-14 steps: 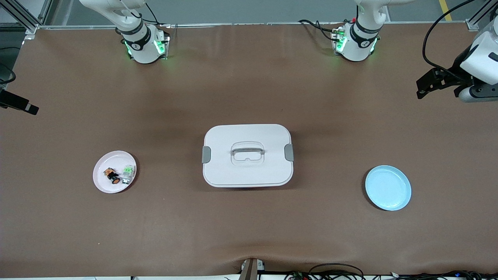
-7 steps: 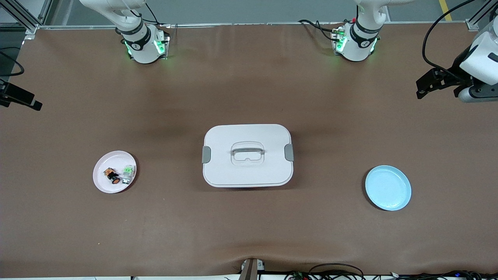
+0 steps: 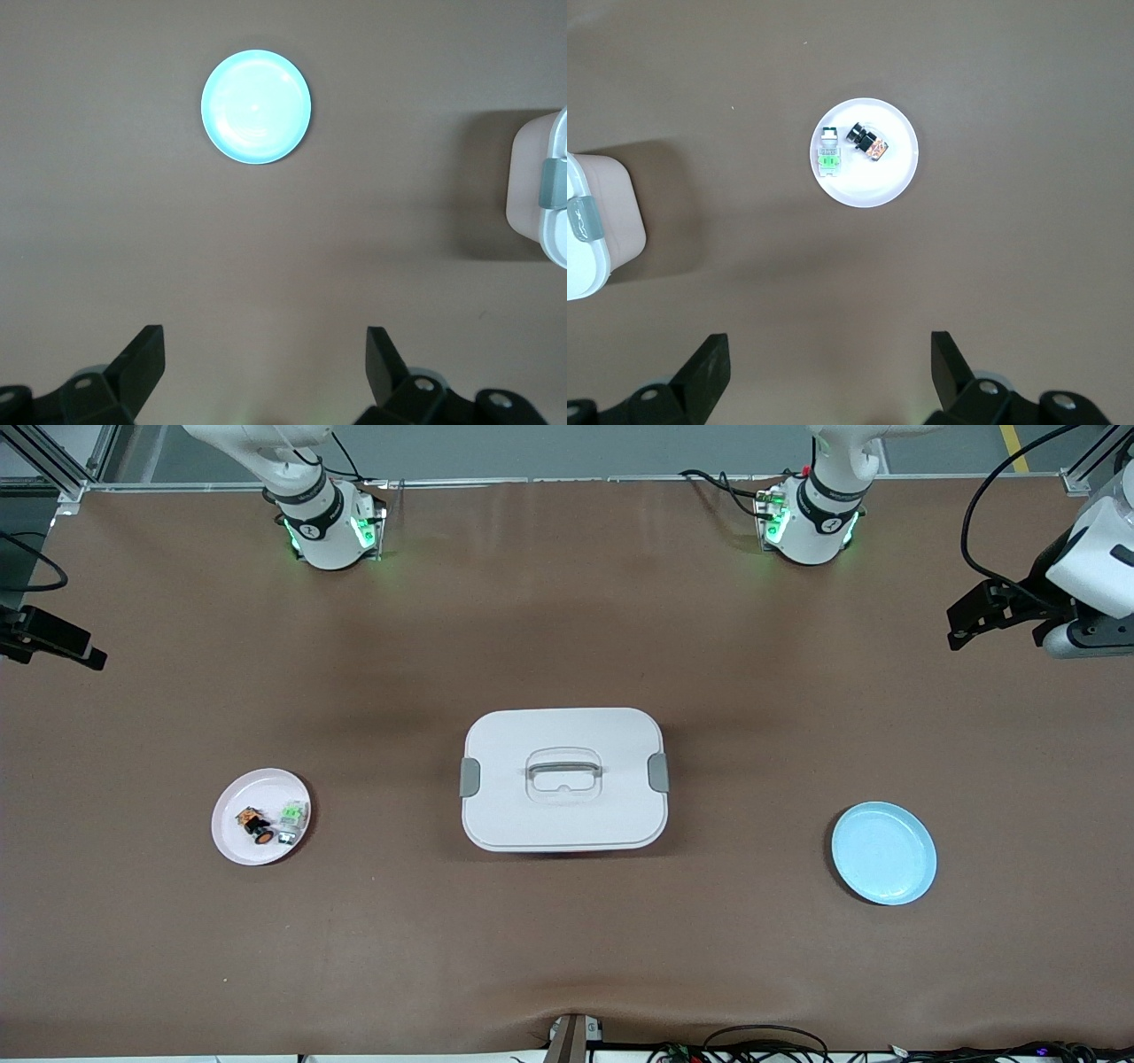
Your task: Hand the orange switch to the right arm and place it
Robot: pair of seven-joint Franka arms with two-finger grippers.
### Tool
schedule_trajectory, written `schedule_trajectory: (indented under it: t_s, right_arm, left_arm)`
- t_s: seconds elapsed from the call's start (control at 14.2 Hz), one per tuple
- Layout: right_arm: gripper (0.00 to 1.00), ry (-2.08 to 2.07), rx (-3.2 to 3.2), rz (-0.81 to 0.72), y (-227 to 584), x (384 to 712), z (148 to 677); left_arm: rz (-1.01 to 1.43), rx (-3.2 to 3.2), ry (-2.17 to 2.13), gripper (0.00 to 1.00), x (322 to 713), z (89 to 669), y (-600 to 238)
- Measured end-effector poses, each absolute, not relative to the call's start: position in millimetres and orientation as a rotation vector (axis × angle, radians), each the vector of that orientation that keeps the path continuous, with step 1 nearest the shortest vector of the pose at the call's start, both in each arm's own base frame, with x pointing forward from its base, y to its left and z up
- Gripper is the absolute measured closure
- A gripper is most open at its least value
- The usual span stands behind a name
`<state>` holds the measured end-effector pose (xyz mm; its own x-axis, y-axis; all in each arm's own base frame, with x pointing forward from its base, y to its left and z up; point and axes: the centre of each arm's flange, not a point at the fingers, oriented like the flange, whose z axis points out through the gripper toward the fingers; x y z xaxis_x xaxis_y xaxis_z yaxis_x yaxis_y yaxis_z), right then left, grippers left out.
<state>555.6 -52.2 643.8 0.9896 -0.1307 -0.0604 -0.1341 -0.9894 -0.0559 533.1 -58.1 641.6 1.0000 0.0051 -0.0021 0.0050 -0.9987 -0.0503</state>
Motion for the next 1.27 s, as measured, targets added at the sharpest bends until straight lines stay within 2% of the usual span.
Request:
schedule_trajectory:
  t_s: [0.56,1.27]
  right_arm:
    - [0.00,0.112,-3.124,0.086,-55.2,555.3,644.3]
    - [0.00,0.078,-3.141,0.004,-46.4,556.3,655.1]
  left_arm:
    - [0.006,-3.115,-0.005,0.00,532.5,642.0,-61.3]
    - [-0.030,-3.118,-0.006,0.00,531.8,653.0,-61.0]
